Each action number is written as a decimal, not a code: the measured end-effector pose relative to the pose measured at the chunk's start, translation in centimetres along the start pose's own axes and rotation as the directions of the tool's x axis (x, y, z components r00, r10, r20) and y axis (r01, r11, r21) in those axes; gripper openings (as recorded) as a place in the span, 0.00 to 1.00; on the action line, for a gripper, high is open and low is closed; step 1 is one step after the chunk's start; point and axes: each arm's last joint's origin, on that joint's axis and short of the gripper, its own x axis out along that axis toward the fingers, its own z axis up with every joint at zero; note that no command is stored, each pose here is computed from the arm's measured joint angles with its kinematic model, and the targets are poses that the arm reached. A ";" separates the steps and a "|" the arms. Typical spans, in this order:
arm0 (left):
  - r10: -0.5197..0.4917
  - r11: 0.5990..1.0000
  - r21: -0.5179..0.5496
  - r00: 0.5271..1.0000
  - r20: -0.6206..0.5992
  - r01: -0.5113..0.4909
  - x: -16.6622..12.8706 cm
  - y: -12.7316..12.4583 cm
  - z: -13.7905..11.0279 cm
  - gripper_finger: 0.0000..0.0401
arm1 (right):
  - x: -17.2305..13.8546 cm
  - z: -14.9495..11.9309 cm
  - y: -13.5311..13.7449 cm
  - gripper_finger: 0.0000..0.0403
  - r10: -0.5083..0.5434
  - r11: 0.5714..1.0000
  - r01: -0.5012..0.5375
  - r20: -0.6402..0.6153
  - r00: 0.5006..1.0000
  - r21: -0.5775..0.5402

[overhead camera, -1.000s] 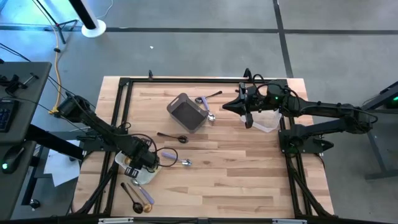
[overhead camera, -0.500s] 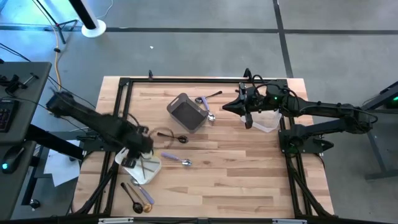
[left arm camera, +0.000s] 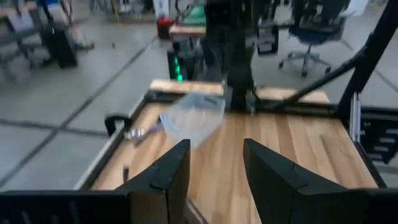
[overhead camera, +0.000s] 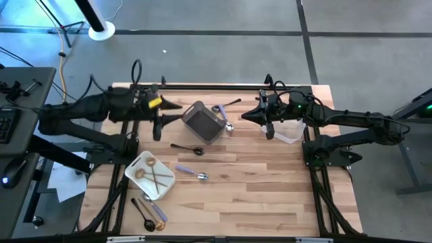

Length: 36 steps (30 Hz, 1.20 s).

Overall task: Sort silverware by color (type)
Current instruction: Put the top right purple spoon into the black bin

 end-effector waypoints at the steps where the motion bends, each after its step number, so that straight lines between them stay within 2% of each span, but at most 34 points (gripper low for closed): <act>1: -0.003 1.000 0.011 1.000 0.012 0.003 0.3 0.4 0.1 0.34 | 0.0 0.0 0.0 0.00 0.000 1.000 0.000 0.000 1.000 0.000; 3: -0.016 1.000 0.022 0.999 0.043 0.015 1.1 1.1 0.1 0.32 | 0.0 0.0 0.0 0.00 0.000 1.000 0.000 0.000 1.000 0.000; 6: -0.038 0.999 -0.012 0.997 0.066 0.039 3.1 2.2 -1.8 0.27 | 0.0 0.0 0.0 0.00 0.005 1.000 -0.005 -0.001 1.000 0.000; 12: -0.052 0.984 -0.158 0.975 0.218 0.088 6.3 3.7 -7.6 0.13 | 0.0 0.0 0.0 0.00 0.006 1.000 -0.006 0.002 1.000 -0.005; 16: -0.052 0.950 -0.276 0.946 0.321 0.146 6.7 4.0 -9.7 0.02 | 0.0 0.3 0.0 0.00 -0.008 1.000 0.009 0.031 0.999 -0.017; 18: -0.065 0.929 -0.318 0.928 0.366 0.190 6.7 3.6 -10.1 0.02 | 0.0 0.4 0.0 0.00 -0.012 1.000 0.012 0.045 0.999 -0.012; 21: -0.096 0.917 -0.317 0.906 0.412 0.242 6.5 2.8 -9.8 0.01 | 0.0 0.5 0.0 0.00 -0.014 1.000 0.013 0.053 0.999 0.004; 28: -0.075 0.936 -0.290 0.917 0.393 0.201 6.6 1.8 -10.0 0.00 | 0.0 0.5 0.0 0.00 -0.014 1.000 0.014 0.049 0.999 0.004; 36: -0.076 0.936 -0.292 0.922 0.380 0.197 6.7 1.8 -10.1 0.00 | 0.0 0.5 0.0 0.00 -0.015 1.000 0.014 0.048 0.999 0.004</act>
